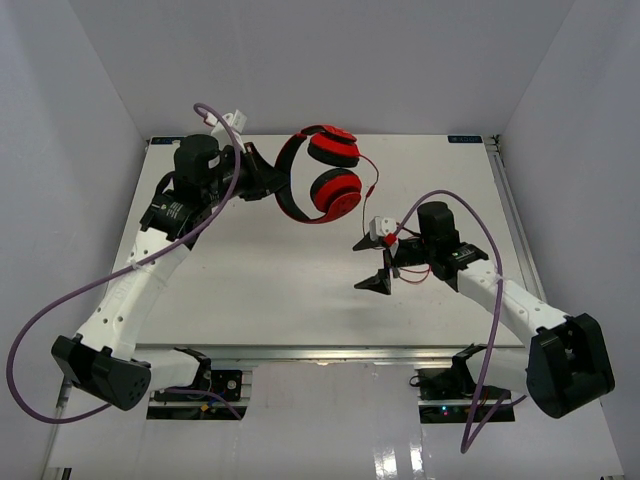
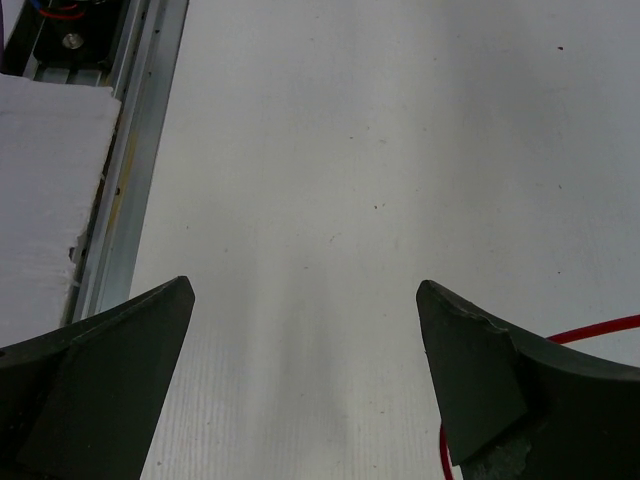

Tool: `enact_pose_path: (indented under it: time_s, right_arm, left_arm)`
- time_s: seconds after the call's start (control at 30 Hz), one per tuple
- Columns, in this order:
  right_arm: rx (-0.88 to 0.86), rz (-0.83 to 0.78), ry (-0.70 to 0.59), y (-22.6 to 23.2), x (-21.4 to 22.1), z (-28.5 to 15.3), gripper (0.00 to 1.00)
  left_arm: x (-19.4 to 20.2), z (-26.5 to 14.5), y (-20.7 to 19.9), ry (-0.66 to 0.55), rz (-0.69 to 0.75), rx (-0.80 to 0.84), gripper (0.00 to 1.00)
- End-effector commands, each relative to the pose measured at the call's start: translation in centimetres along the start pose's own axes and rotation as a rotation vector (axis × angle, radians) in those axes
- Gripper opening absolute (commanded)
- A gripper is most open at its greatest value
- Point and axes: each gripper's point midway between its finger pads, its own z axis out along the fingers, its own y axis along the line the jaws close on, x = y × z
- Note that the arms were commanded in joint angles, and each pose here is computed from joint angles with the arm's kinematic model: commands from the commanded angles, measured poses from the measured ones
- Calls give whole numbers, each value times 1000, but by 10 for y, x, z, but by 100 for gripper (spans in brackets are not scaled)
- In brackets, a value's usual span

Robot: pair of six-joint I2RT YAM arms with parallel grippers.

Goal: Wrap the headphones

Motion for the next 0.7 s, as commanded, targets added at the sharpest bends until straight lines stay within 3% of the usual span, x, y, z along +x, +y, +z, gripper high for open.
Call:
enact_pose_path:
  time_s: [0.0, 0.27, 0.53, 0.67]
  right_arm:
    - [26, -97, -35, -5, -22, -2, 99]
    - [-96, -242, -14, 40, -48, -27, 100]
    - [110, -159, 32, 12, -94, -49, 95]
    - [259, -90, 55, -15, -92, -55, 93]
  left_arm:
    - [-50, -32, -51, -153, 1, 136, 0]
    - [-45, -29, -33, -164, 8, 63, 0]
    - [-38, -27, -13, -177, 10, -10, 0]
    - [-35, -30, -11, -185, 5, -15, 0]
